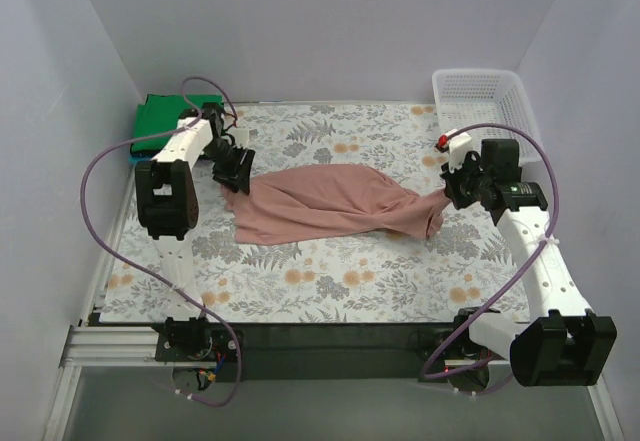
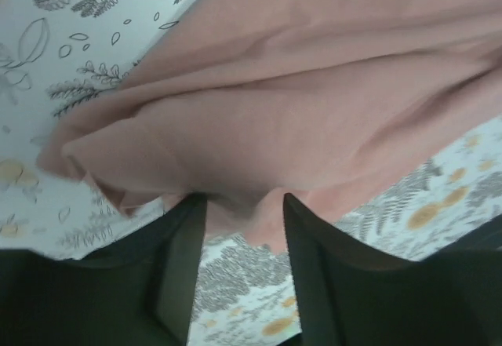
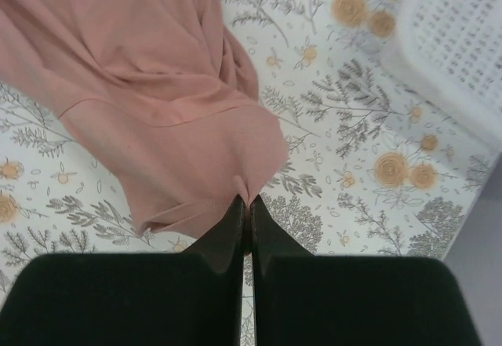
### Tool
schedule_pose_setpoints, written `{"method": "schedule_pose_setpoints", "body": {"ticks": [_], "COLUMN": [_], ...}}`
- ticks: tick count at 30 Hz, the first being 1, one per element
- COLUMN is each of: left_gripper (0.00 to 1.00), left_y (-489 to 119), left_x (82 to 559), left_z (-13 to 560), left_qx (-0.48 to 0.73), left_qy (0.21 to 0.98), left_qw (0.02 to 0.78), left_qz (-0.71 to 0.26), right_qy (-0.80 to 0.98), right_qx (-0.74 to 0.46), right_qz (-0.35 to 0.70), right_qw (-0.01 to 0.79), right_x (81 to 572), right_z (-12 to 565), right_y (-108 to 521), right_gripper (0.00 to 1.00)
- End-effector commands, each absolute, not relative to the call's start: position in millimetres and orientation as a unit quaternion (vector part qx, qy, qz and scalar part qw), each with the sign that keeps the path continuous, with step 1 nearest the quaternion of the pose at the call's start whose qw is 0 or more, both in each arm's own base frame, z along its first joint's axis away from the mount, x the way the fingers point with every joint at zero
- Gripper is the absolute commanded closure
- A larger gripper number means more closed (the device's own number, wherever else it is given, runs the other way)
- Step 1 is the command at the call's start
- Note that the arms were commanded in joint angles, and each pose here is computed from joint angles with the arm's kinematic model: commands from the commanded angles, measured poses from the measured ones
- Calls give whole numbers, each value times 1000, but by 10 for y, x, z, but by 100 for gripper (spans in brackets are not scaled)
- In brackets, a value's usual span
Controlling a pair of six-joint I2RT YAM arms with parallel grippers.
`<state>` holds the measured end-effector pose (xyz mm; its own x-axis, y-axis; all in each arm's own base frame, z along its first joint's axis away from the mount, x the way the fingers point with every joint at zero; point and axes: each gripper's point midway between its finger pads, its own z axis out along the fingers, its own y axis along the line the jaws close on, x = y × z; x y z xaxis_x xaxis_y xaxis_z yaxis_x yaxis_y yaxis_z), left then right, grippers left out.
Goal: Fold and stack the t-shirts
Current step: Flatten the tshirt out
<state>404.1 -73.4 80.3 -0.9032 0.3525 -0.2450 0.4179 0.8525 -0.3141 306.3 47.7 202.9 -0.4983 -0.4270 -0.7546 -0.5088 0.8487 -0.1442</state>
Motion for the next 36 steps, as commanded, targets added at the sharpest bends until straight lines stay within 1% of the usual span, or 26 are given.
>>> {"method": "schedule_pose_setpoints", "body": {"ticks": [1,4,5,7,8,10,11,14,15,18,23,36], "left_gripper": [53,50,50,50,50,52,53,56,57,58,59,69], "left_y": [-686,-699,-701,-702,-699,-692,-688,-705,-711,-724,-697,-717], "left_x": [4068,4095,3977,3884,3699,3498,3299,3019,2864,2737,2677,2658], "left_z": [795,1096,1216,1319,1329,1297,1232,1101,958,792,583,319], "left_qx": [193,200,200,201,194,191,187,172,161,147,130,104], "left_qy": [961,951,948,944,946,948,951,956,960,964,970,974], "left_qw": [108,170,184,205,201,192,179,159,134,114,96,66], "left_qz": [-168,-165,-164,-162,-164,-165,-168,-179,-185,-191,-184,-188], "right_qy": [851,865,867,873,873,877,877,877,877,878,879,879], "right_qx": [-304,-311,-312,-311,-311,-305,-305,-306,-306,-306,-304,-304], "right_qz": [52,56,55,56,56,57,56,53,53,54,51,53], "right_qw": [425,391,385,373,372,367,367,368,367,366,364,364], "right_x": [3030,2886,2854,2788,2773,2745,2733,2719,2716,2716,2732,2745], "right_z": [1999,1734,1683,1560,1547,1503,1505,1507,1501,1509,1523,1532], "right_y": [525,514,510,495,496,487,488,480,481,480,470,477], "right_gripper": [99,99,99,99,99,99,99,99,99,99,99,99]}}
